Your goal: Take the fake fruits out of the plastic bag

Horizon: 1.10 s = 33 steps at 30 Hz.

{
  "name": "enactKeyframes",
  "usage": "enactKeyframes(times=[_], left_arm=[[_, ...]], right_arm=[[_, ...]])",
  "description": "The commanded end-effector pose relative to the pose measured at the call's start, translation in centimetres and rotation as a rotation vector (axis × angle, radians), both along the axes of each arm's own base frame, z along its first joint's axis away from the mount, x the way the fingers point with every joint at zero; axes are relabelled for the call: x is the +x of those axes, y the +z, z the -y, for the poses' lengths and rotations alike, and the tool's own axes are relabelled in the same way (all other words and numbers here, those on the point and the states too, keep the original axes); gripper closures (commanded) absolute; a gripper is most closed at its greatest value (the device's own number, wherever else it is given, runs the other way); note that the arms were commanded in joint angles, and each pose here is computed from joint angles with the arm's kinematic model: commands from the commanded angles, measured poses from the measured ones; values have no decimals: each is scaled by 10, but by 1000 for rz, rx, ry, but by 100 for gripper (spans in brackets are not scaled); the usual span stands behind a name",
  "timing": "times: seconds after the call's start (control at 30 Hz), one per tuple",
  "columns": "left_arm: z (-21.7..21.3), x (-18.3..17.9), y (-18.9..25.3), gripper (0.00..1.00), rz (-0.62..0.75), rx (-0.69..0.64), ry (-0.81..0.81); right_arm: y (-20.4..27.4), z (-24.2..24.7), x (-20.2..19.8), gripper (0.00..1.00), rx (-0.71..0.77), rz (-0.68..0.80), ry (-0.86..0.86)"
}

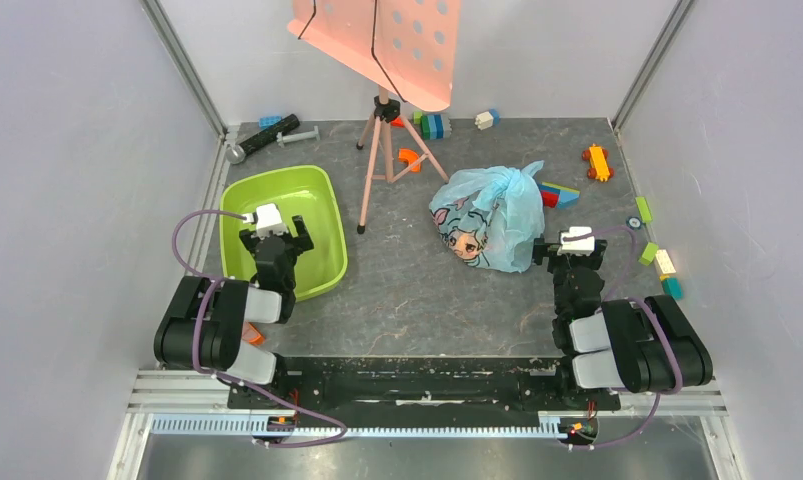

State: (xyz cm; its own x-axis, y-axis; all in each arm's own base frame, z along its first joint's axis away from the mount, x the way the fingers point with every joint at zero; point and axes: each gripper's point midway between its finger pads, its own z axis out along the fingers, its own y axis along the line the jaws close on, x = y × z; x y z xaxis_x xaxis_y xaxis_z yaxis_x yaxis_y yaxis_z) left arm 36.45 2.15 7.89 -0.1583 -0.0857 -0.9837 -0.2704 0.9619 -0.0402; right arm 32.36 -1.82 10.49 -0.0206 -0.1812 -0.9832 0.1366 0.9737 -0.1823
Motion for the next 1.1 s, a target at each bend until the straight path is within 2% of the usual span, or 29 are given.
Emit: enactKeyframes(times=[0.0,0.47,0.73,0.97,1.07], left_arm=[[-1,6,15,0,44,43,-8],[-2,5,15,0,47,43,-5],[3,-1,30,0,77,47,-39],[-3,-7,46,0,58,44,28],[-4,-11,58,0,75,60,72]], right_arm=[[-22,1,-23,2,-9,-55,7],[-22,1,-22,2,-9,-55,7],[-21,1,-23,2,-7,-52,7],[-22,2,-14,2,-3,-96,-10],[-22,9,-6,2,31,-137,-68]])
